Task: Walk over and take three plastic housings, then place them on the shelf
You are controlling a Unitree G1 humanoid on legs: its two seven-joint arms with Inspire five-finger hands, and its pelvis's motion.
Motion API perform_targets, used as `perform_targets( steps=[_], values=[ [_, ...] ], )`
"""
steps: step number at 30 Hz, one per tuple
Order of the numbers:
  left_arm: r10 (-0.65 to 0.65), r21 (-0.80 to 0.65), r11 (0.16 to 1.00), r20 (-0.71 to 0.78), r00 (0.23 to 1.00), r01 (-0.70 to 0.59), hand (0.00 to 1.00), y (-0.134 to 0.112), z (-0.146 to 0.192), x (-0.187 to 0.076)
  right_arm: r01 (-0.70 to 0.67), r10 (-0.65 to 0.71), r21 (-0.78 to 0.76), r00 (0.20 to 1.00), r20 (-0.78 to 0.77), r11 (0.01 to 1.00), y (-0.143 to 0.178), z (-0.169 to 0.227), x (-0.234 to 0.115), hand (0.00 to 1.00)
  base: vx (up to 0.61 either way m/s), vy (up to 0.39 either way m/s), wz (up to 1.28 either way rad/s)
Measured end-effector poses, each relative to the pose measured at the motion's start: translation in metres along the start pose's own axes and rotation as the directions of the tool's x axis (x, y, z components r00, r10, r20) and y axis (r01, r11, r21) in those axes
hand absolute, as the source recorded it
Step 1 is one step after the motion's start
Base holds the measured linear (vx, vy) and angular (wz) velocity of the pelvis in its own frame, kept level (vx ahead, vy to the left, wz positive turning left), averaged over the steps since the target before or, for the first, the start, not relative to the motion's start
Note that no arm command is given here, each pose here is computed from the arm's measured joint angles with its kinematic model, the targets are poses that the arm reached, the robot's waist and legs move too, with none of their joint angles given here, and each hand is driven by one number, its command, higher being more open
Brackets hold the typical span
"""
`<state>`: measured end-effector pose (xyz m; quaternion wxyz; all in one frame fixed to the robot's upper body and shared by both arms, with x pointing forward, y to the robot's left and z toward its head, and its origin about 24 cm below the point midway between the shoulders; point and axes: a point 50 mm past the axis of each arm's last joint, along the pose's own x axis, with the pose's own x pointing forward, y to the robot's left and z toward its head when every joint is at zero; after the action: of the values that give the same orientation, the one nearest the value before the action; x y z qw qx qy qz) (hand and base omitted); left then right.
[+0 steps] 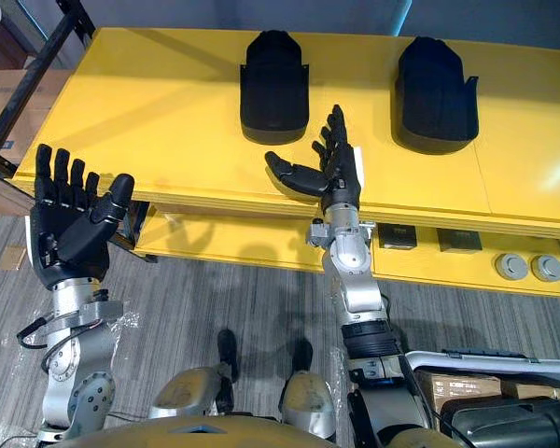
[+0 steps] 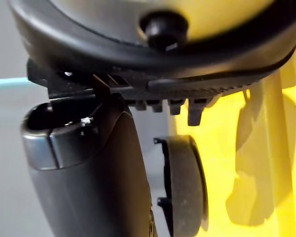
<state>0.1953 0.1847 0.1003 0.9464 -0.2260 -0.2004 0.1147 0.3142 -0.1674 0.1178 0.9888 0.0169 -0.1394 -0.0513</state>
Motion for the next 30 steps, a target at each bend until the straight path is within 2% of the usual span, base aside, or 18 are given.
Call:
perform_targets(
  steps=[13, 30],
  values=[
    [-0.003, 0.001, 1.0, -0.019, 1.0, 0.003, 1.0, -0.001, -0.004, 0.002, 0.157, -0.157, 0.009, 0.987, 0.019, 0.988, -0.022, 0.007, 0.004, 1.0, 0.0, 0.005, -0.07],
    [-0.034, -0.013, 0.999, -0.031, 0.999, 0.033, 1.0, -0.007, -0.007, 0.002, 0.239, -0.238, -0.022, 0.971, 0.039, 0.971, -0.048, 0.016, 0.016, 1.0, 0.0, 0.0, 0.0]
  ],
)
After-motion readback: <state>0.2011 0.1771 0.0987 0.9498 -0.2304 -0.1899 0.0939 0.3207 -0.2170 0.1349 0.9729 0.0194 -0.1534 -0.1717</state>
